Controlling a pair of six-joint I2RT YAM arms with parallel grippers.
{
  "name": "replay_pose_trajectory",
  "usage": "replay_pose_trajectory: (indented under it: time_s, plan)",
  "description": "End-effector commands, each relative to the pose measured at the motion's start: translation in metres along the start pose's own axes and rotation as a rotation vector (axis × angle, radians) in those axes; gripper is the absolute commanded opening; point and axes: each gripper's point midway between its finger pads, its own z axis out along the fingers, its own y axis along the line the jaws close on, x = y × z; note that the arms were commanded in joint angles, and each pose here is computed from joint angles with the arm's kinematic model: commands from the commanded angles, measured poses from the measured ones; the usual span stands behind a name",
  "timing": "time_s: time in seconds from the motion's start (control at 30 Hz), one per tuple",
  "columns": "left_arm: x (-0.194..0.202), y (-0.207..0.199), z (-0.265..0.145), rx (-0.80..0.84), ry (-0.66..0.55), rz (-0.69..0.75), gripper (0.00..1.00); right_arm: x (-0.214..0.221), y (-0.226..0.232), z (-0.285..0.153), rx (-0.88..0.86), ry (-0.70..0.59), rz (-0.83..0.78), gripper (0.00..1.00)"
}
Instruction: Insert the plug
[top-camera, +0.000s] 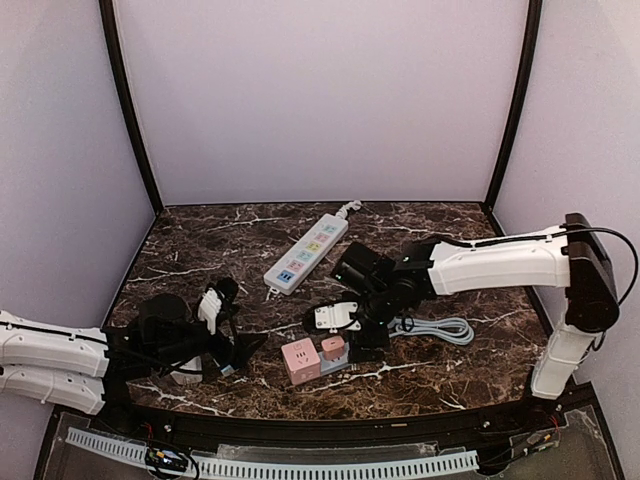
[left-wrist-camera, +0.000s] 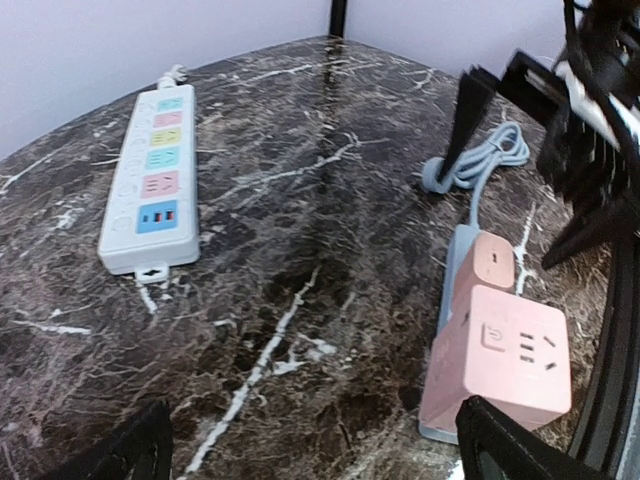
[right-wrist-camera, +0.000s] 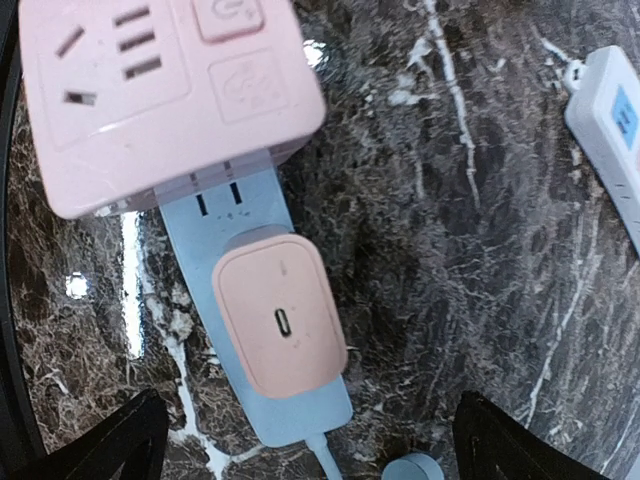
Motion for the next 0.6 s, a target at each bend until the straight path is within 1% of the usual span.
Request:
replay_pose_trajectory:
  time_s: [0.0,0.1,0.27,0.47,0.57]
  plan:
    - [0.000,-0.047,0.007,0.249,0.035,0.042,0.99,-0.014,-0.020,-0.025,0.133,-0.098,0.066,0.99]
    - [0.009,-0.067,0.013,0.328,0.085,0.076,0.99,-0.011,-0.027,-0.036,0.187,-0.121,0.132,0.99]
    - [0.009,-0.095,0.019,0.432,0.121,0.109,0.99,0.000,-0.027,-0.051,0.245,-0.160,0.206,0.99]
    - [0.014,-0.107,0.023,0.481,0.172,0.121,0.99,0.011,-0.025,-0.065,0.292,-0.196,0.248,0.99]
    - [0.020,-0.106,0.027,0.467,0.210,0.126,0.99,0.013,-0.031,-0.070,0.335,-0.207,0.272,0.99]
